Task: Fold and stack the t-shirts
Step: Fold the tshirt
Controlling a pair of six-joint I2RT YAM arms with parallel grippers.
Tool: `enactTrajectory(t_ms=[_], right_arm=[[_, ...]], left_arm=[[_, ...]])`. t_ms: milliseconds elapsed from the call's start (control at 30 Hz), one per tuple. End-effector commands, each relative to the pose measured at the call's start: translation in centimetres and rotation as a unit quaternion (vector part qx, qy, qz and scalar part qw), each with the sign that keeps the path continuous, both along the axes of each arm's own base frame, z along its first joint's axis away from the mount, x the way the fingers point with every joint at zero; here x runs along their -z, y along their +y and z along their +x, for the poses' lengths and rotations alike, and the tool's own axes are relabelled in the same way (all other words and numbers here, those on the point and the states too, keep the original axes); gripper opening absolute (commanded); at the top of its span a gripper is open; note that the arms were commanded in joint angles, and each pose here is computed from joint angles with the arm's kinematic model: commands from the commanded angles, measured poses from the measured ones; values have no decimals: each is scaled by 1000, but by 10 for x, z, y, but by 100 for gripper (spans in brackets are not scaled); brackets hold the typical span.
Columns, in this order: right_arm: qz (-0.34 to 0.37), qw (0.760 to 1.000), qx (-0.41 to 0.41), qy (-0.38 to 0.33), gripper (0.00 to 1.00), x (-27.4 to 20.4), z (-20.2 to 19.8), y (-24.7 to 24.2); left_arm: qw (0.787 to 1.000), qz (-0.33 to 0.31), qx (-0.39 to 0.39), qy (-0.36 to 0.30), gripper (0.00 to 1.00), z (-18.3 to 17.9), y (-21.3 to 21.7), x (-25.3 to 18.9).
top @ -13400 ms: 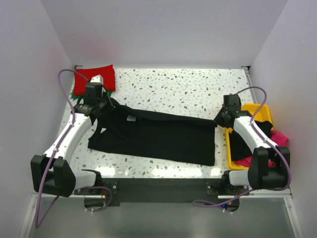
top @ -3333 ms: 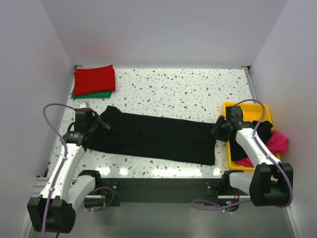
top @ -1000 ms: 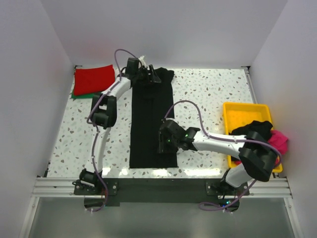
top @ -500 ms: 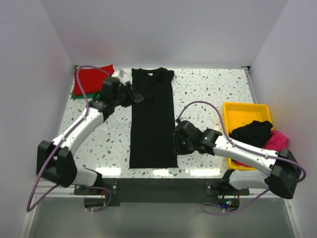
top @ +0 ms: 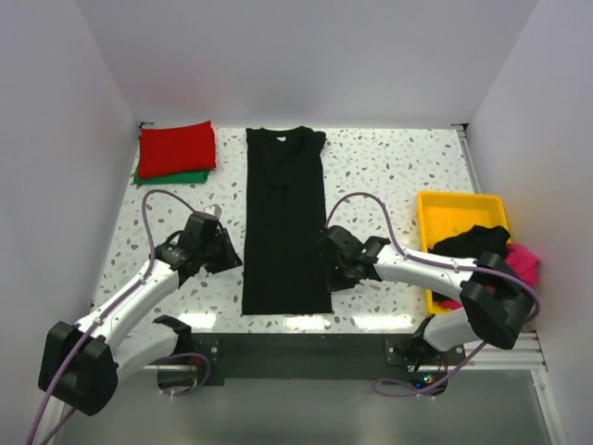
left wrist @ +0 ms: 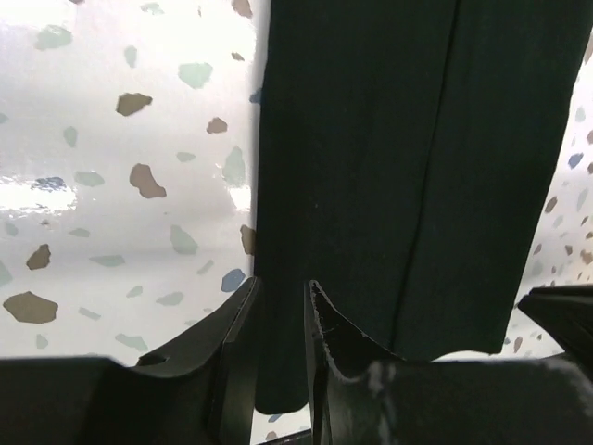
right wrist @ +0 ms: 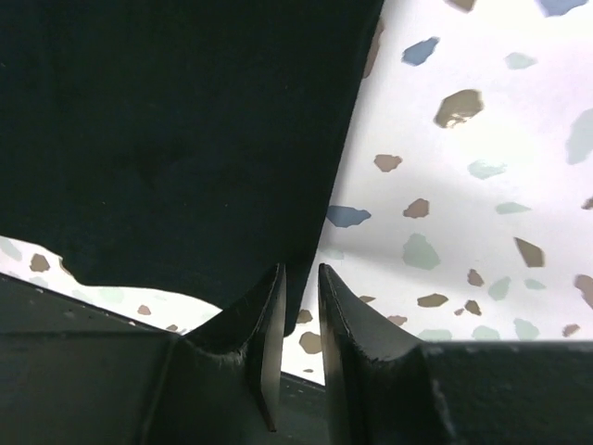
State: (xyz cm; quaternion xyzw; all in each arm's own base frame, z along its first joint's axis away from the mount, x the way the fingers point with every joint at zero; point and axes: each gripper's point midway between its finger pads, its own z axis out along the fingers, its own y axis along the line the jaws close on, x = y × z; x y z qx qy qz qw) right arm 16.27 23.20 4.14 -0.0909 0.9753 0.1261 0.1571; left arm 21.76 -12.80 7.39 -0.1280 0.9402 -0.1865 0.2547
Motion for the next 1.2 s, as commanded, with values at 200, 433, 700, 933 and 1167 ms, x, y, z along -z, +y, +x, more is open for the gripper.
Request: enactTrajectory(t_ms=[200, 433, 700, 933, 1167], right_arm=[[18, 1000, -16, 1, 26, 6, -4, 3], [57, 997, -11, -49, 26, -34, 10, 13], [57, 998, -16, -21, 25, -5, 7, 22], [27, 999, -25, 28, 25, 28, -19, 2], [2, 998, -18, 60, 25, 47, -41, -22]], left_arm=[[999, 9, -15, 31, 26, -27, -5, 16], [1000, -5, -17, 13, 17, -28, -13, 7], [998, -36, 51, 11, 8, -38, -53, 12], [997, -24, 53, 59, 4, -70, -50, 46], [994, -15, 50, 94, 2, -92, -38, 71]])
